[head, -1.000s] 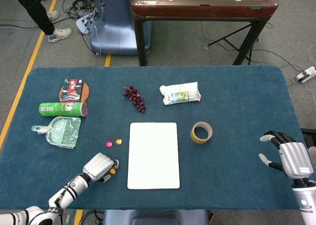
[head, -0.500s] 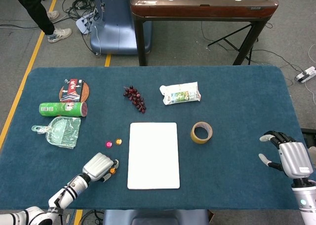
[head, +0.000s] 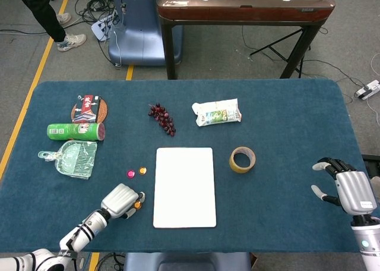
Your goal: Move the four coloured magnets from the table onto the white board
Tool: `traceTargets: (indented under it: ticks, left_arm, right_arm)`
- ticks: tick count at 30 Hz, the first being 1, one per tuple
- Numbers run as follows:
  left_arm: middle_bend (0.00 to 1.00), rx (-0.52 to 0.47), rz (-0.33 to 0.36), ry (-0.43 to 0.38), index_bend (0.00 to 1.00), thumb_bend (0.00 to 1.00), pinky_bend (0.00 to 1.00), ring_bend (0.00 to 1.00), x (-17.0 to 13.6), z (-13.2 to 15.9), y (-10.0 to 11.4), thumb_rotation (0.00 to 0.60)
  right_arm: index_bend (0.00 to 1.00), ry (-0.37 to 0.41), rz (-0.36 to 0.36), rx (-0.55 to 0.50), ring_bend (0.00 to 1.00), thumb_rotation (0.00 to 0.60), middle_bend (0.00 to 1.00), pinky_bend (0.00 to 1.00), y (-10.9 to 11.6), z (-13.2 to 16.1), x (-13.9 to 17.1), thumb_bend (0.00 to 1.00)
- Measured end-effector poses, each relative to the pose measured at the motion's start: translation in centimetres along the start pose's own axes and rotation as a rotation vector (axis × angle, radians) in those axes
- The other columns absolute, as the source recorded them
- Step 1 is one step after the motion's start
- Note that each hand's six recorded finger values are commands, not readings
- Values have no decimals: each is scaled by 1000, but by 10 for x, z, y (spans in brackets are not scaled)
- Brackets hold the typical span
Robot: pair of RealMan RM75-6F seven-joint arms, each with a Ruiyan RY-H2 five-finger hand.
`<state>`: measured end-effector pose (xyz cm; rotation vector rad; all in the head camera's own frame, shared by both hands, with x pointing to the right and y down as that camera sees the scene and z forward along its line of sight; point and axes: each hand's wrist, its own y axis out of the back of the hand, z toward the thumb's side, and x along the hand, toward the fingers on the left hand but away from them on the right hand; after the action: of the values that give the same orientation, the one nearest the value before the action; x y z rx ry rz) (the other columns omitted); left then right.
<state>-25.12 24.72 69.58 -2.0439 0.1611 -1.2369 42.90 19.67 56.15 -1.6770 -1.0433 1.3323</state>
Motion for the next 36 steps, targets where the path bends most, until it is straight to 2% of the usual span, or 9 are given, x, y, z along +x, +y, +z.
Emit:
traceTargets:
  ticks: [6,13,22,26,29,31,33,36]
  left_arm:
    - [1000,-1,28,2,528,402,1000,1000,5,2,13,600]
    - [1000,6,87,-8,524,403,1000,1000,22,13,42,600]
    - [1000,46,96,-59,514,402,1000,1000,46,41,57,600]
    - [1000,53,84,-95,436,402,1000,1000,50,52,58,600]
    - [1000,60,78,-111,271,390,1000,1000,50,56,56,600]
    - [1000,64,70,-116,207,340,1000,1000,49,57,53,600]
    - [1000,69,63,-116,188,288,1000,1000,47,56,51,600]
    - [1000,74,59,-107,200,270,1000,1000,43,52,50,600]
  right_arm:
    - [388,1,-6,-5,315,600,334,443,2,0,1,162]
    - [389,8,-12,-9,315,600,334,443,4,1,2,162]
    - [389,5,-35,-30,314,600,334,443,12,-2,4,162]
    - [389,-1,-44,-36,315,600,335,443,15,-5,5,163]
    - [389,-5,-46,-38,314,600,335,443,16,-6,5,163]
    - [388,-4,-46,-40,314,600,335,443,16,-6,5,162]
    - [388,-4,-46,-39,314,600,335,443,16,-6,5,162]
    - [389,-4,-44,-37,315,600,335,443,16,-6,5,163]
